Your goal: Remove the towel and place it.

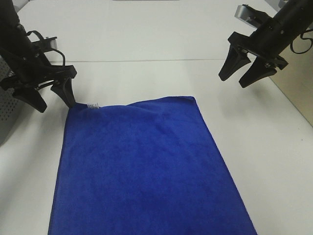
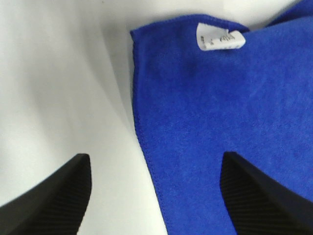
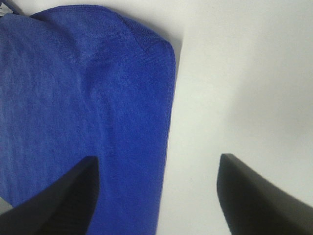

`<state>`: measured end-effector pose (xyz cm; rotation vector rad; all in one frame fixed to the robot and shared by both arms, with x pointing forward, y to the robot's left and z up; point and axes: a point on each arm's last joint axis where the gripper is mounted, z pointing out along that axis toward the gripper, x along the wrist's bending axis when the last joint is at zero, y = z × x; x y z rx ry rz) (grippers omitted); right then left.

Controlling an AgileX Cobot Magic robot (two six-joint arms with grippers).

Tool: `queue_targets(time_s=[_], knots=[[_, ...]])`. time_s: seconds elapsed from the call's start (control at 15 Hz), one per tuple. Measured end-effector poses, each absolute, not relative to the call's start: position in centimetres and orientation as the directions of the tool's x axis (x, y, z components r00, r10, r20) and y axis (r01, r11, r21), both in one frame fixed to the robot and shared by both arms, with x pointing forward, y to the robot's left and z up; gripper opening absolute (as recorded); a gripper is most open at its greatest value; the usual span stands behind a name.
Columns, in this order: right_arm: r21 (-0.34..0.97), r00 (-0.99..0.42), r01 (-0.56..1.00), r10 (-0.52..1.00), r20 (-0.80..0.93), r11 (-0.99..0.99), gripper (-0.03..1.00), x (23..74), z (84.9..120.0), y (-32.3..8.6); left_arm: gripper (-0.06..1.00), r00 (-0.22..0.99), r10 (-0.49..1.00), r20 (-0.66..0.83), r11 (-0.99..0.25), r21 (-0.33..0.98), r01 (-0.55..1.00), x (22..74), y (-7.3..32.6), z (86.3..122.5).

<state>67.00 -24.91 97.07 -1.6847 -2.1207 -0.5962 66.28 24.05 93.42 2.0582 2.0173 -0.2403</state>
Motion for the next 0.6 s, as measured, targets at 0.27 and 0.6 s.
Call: queue_targets(time_s=[0.27, 0.6], knots=[[0.109, -0.271, 0.961, 0.791, 0.549, 0.253, 0.68, 68.1, 95.1, -24.7, 0.69, 0.023, 0.944, -0.328, 0.010, 0.097, 0.995, 67.0, 25.6, 92.6], [0.145, -0.342, 0.935, 0.721, 0.603, 0.323, 0.68, 68.7, 92.2, -24.3, 0.69, 0.034, 0.947, -0.320, 0.006, 0.121, 0.993, 67.8, 25.7, 90.2]])
